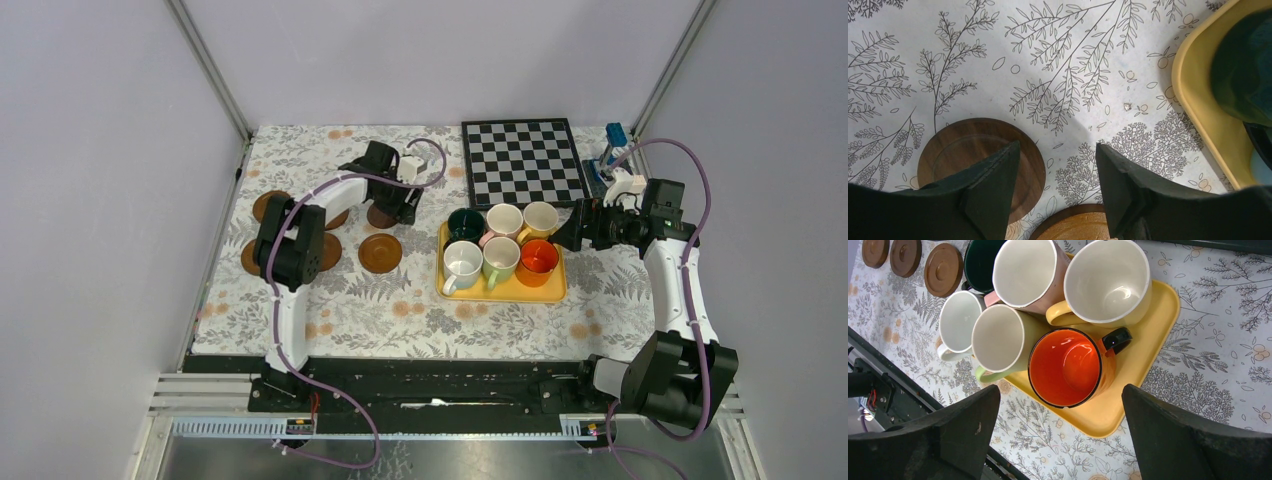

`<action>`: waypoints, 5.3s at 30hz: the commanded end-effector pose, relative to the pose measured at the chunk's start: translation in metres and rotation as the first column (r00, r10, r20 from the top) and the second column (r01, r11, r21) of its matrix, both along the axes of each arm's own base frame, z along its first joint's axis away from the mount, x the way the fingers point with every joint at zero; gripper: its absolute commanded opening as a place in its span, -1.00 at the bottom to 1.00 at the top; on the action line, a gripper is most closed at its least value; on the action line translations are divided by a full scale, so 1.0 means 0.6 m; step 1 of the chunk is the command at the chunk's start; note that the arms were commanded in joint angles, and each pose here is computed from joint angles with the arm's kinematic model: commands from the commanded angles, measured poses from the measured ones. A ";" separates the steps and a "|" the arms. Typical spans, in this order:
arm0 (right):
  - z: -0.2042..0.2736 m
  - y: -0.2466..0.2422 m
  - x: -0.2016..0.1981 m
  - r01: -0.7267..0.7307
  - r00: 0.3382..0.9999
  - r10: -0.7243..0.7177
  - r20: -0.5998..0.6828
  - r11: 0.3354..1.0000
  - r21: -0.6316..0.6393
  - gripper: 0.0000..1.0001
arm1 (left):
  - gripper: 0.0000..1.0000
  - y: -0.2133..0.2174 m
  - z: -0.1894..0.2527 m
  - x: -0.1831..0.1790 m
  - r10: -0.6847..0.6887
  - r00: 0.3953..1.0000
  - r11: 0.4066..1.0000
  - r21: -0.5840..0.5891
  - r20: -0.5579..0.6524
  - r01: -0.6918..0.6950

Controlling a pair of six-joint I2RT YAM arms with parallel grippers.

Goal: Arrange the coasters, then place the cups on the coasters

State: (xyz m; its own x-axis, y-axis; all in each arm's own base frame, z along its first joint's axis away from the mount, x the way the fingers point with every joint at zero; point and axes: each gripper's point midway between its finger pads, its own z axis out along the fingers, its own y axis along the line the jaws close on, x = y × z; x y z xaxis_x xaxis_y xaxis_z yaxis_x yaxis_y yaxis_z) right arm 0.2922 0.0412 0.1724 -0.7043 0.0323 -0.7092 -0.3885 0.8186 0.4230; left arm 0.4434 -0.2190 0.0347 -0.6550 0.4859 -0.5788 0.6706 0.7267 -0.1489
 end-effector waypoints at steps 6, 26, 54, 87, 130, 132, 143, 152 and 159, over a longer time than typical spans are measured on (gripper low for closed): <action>0.011 -0.002 0.004 -0.002 0.999 0.003 0.043 1.000 -0.025 0.97 | 0.40 -0.024 0.087 0.032 0.001 0.995 0.998 -0.066 0.101 0.006; 0.051 -0.007 0.024 -0.019 0.999 0.020 0.036 0.999 -0.029 0.97 | 0.97 0.242 0.210 -0.049 0.318 0.935 0.948 -0.042 0.158 -0.315; 0.066 0.005 0.062 0.011 0.997 -0.003 0.073 0.994 -0.112 0.97 | 0.89 -0.063 0.200 -0.311 -0.151 0.979 0.974 -0.148 0.136 0.171; 0.023 -0.058 0.071 0.233 0.969 -0.219 0.112 0.963 -0.135 0.97 | -0.15 -0.191 0.065 -0.322 -0.024 0.988 0.998 -0.056 0.153 0.032; 0.040 -0.011 0.047 0.048 0.997 -0.045 0.061 0.997 -0.052 0.97 | -1.00 0.161 0.353 -0.155 0.372 0.862 0.925 -0.216 0.343 -0.313; 0.039 -0.010 0.045 0.046 0.997 -0.043 0.063 0.997 -0.055 0.97 | -1.00 0.211 0.352 -0.140 0.412 0.842 0.909 -0.217 0.347 -0.356; 0.023 -0.004 0.036 0.010 0.999 -0.009 0.034 0.999 -0.046 0.97 | -1.00 0.381 0.317 -0.074 0.473 0.785 0.881 -0.215 0.399 -0.422; 0.026 0.006 0.024 -0.027 0.998 0.029 0.049 0.999 -0.033 0.97 | -1.00 0.486 0.270 -0.025 0.505 0.745 0.859 -0.176 0.436 -0.480; 0.026 0.006 0.023 -0.032 0.998 0.034 0.046 0.999 -0.033 0.97 | -1.00 0.540 0.241 0.010 0.459 0.778 0.877 -0.080 0.429 -0.474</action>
State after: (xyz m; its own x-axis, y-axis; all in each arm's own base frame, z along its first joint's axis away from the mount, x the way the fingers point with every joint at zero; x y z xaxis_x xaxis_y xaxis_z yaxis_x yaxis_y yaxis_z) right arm 0.3077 0.0401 0.1770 -0.6952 0.0040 -0.7188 -0.3942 0.8341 0.3859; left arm 0.4053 0.0873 0.1265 -0.6641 0.0764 -0.7437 0.1643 0.9854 -0.0455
